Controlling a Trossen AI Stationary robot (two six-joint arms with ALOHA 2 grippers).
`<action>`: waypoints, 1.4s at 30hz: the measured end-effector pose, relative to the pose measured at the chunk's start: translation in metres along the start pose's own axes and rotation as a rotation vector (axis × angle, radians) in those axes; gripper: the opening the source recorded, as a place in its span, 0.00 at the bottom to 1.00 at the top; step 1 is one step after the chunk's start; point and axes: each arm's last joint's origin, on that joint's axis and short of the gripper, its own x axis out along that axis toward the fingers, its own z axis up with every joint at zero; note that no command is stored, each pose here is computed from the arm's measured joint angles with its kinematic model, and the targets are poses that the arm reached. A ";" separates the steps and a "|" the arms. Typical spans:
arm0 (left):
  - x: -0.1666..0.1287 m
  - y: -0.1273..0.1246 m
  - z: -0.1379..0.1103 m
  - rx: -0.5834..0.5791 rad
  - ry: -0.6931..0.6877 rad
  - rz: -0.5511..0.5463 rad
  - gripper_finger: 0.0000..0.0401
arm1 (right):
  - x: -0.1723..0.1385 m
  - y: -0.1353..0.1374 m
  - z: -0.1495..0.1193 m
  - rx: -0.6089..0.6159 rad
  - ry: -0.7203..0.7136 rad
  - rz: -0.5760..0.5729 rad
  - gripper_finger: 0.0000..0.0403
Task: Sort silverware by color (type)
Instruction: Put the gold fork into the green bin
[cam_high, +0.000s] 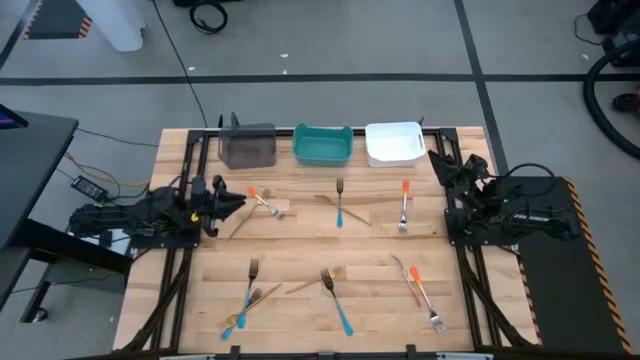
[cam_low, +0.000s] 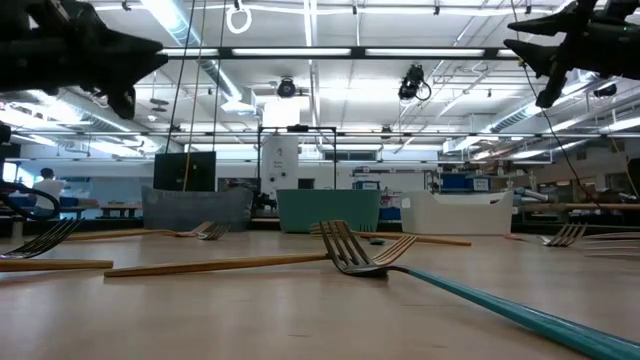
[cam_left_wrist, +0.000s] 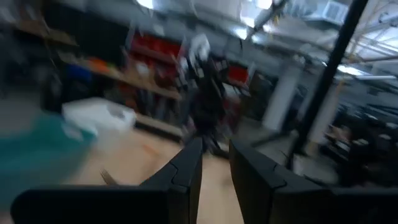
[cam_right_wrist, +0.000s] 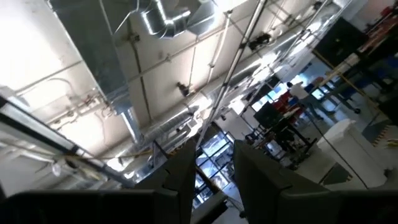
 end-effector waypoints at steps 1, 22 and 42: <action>0.000 0.000 0.003 0.031 -0.043 0.021 0.22 | 0.001 0.002 0.002 -0.006 -0.006 0.002 0.28; -0.004 0.001 0.023 -0.078 -0.306 0.200 0.22 | 0.124 0.076 0.038 -0.650 0.187 -0.185 0.28; -0.003 0.002 0.019 -0.038 -0.257 0.211 0.22 | 0.183 0.006 -0.133 -0.610 0.950 -0.314 0.28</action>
